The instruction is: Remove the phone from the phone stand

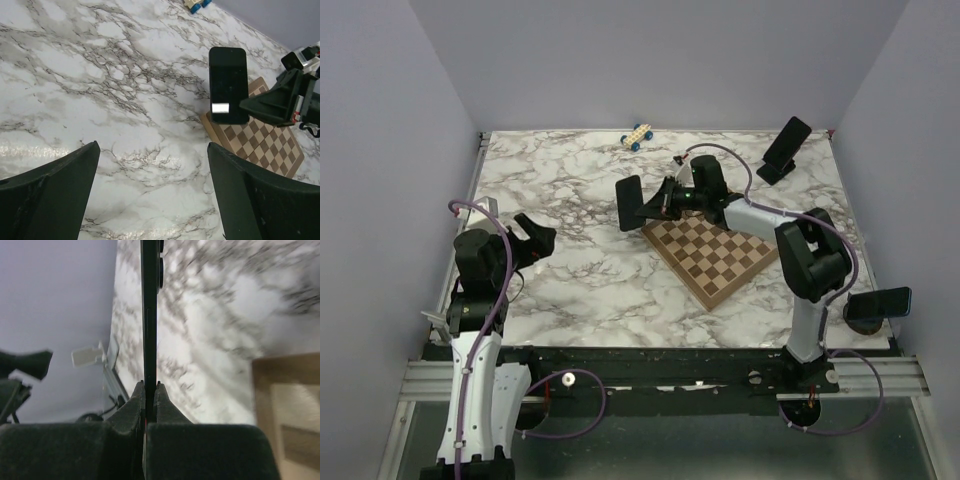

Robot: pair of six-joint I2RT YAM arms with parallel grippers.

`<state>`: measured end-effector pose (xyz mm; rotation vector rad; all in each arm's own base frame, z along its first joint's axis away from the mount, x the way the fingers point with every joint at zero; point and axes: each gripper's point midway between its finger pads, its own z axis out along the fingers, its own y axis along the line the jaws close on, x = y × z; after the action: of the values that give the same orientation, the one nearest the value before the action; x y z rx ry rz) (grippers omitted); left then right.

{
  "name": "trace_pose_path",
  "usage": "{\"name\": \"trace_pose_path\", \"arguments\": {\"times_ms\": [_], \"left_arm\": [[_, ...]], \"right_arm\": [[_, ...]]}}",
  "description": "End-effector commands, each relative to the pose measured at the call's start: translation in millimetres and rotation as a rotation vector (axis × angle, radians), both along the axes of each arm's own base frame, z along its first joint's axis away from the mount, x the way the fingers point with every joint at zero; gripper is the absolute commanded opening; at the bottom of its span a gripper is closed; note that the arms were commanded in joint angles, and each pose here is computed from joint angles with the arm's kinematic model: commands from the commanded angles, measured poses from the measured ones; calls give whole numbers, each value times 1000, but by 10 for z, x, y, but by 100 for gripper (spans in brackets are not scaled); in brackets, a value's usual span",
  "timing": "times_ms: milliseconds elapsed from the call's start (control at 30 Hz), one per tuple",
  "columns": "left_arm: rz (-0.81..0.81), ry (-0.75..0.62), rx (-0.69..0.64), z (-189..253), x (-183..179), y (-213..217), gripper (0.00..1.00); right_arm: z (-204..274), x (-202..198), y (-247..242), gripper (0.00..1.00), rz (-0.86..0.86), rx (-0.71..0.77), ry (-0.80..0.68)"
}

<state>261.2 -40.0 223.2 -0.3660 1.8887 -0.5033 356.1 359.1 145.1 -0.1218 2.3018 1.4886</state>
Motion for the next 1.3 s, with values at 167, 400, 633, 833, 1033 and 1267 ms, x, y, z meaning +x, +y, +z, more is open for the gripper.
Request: {"name": "trace_pose_path", "arguments": {"times_ms": [167, 400, 633, 833, 1033, 1267], "left_arm": [[18, 5, 16, 0, -26, 43, 96], [18, -18, 16, 44, -41, 41, 95], [5, -37, 14, 85, -58, 16, 94], [0, -46, 13, 98, -65, 7, 94], [-8, -45, 8, 93, -64, -7, 94], [-5, -34, 7, 62, -52, 3, 94]], "right_arm": [[-366, 1072, -66, 1, -174, -33, 89], [-658, 1538, -83, 1, -262, -76, 148], [-902, 1651, -75, 5, -270, -106, 183], [-1054, 1706, -84, 10, -263, -118, 188], [-1218, 1732, -169, 19, -274, -182, 181], [-1354, 1775, -254, 41, -286, -238, 180]]}}
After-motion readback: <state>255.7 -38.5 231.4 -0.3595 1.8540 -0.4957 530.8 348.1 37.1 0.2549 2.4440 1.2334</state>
